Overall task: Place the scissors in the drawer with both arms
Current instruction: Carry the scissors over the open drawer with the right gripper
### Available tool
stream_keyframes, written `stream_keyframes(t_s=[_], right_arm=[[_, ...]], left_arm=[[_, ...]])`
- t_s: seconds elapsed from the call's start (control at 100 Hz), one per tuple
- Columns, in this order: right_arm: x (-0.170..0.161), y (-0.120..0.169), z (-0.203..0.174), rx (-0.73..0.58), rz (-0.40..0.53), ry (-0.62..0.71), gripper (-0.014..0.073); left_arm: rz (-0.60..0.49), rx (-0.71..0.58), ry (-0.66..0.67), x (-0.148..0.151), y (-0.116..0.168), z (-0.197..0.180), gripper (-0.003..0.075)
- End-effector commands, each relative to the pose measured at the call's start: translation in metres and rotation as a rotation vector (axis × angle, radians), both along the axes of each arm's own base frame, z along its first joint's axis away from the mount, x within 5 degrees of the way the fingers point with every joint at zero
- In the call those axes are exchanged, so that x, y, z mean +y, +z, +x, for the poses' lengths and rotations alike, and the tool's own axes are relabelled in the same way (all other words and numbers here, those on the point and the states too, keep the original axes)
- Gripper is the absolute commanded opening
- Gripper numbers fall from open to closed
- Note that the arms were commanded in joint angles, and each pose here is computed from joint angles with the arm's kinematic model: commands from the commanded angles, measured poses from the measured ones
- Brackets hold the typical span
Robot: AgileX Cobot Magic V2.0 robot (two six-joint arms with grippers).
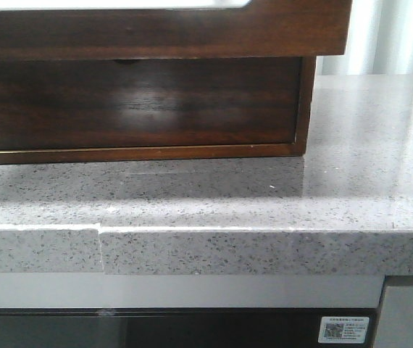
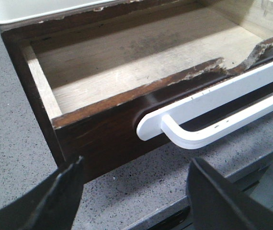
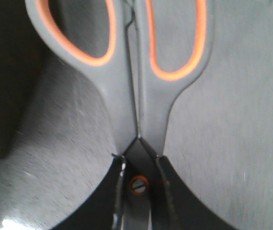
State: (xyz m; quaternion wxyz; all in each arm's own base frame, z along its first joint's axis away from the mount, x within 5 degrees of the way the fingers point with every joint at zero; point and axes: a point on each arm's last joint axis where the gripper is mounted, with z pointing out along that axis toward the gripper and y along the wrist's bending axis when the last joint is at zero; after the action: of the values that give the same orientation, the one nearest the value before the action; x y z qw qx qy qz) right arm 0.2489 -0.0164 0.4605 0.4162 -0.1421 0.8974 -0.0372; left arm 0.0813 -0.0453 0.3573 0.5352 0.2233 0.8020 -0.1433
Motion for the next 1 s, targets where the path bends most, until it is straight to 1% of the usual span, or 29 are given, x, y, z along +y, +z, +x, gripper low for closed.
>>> stream_keyframes(t_s=[0.0,0.06,0.2,0.33,0.47,0.62,0.75,0.78,0.9,0.99], right_arm=[[0.022,0.042,-0.024,-0.218,-0.029,0.110,-0.0032],[0.038,0.053,-0.032,-0.266,-0.050,0.207,-0.0032],[0.074,0.067,-0.044,-0.347,-0.079,0.408,-0.0032],[0.108,0.071,-0.053,-0.434,-0.130,0.608,-0.0032],[0.139,0.070,-0.055,-0.503,-0.177,0.771,-0.0032],[0.166,0.057,-0.043,-0.483,-0.194,0.861,-0.0032],[0.190,0.040,-0.032,-0.439,-0.246,0.946,-0.0032],[0.195,0.037,-0.030,-0.432,-0.262,0.955,-0.0032],[0.213,0.020,-0.019,-0.399,-0.373,0.987,-0.0032],[0.225,0.008,-0.011,-0.369,-0.428,1.005,-0.0032]], left_arm=[[-0.057,-0.079,0.011,0.000,0.016,0.001,0.0439],[-0.057,-0.079,0.011,0.000,0.016,0.001,0.0439],[-0.058,-0.081,0.012,0.000,0.016,0.001,0.0439],[-0.058,-0.081,0.012,0.000,0.016,0.001,0.0439],[-0.060,-0.087,0.014,0.000,0.017,0.001,0.0439],[-0.061,-0.088,0.015,0.000,0.017,0.001,0.0439],[-0.061,-0.088,0.015,0.000,0.017,0.001,0.0439],[-0.061,-0.088,0.015,0.000,0.017,0.001,0.0439],[-0.061,-0.088,0.015,0.000,0.017,0.001,0.0439],[-0.061,-0.088,0.015,0.000,0.017,0.001,0.0439]])
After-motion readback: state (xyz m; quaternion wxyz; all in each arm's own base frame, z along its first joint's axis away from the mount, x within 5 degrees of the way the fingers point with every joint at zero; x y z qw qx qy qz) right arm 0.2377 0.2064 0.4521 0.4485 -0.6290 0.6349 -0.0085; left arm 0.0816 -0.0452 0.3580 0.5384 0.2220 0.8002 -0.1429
